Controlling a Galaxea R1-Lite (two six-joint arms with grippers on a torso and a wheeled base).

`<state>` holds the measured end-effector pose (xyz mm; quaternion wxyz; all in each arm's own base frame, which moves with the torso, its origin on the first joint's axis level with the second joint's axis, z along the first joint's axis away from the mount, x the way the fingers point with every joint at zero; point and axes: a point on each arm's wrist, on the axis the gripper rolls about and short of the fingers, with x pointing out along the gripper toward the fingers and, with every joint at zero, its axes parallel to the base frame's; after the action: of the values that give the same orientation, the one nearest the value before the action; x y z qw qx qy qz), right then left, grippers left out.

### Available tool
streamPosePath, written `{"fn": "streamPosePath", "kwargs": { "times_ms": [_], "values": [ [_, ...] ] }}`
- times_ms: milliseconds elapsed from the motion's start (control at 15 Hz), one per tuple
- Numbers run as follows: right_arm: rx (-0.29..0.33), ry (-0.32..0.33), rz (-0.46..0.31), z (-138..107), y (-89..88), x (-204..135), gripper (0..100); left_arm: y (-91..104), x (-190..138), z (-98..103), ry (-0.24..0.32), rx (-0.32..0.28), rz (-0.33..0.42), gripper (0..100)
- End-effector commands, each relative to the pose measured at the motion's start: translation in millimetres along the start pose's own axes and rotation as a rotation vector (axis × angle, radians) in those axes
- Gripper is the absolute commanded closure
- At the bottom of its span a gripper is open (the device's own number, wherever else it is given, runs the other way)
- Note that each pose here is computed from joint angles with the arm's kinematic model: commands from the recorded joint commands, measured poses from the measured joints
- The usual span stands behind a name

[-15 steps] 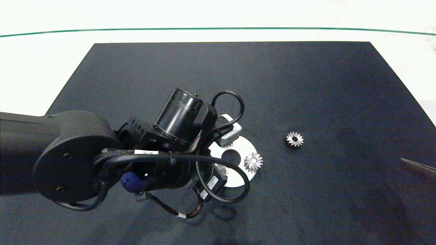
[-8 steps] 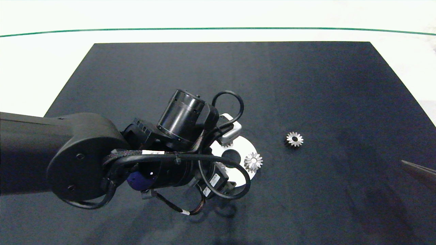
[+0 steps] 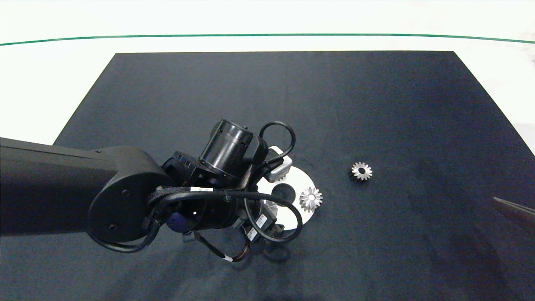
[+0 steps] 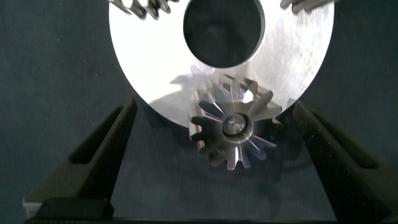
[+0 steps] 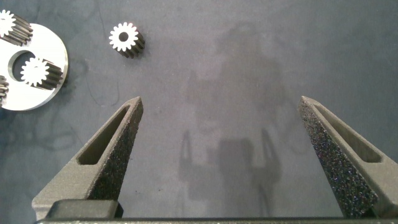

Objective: Remove an incorrectly installed larger gear and replace it with the correct smaller gear

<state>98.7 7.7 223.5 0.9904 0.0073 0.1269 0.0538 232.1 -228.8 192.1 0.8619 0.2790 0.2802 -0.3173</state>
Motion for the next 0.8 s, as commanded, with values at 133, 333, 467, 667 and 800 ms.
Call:
{"fn": "streamPosePath", "kwargs": {
  "times_ms": [133, 333, 467, 667, 800],
  "values": [
    [0.0, 0.0, 0.001, 0.2, 0.0, 0.1, 0, -0.1, 0.6, -1.6, -0.001, 0.006, 0.006, 2],
    [0.001, -0.001, -0.002, 0.2, -0.3, 0.1, 0, -0.5, 3.2, -1.3, -0.02, 0.01, 0.011, 8],
    [0.003, -0.001, -0.006, 0.2, -0.8, 0.1, 0, -1.1, 4.1, -2.7, -0.02, 0.016, 0.011, 13],
    [0.003, -0.001, -0.006, 0.2, -0.8, 0.1, 0, -0.8, 2.6, -2.7, -0.023, 0.02, 0.012, 19],
    [0.003, -0.001, -0.008, 0.2, -0.9, 0.1, 0, -1.1, 2.8, -4.3, -0.017, 0.031, 0.017, 23]
  ]
}}
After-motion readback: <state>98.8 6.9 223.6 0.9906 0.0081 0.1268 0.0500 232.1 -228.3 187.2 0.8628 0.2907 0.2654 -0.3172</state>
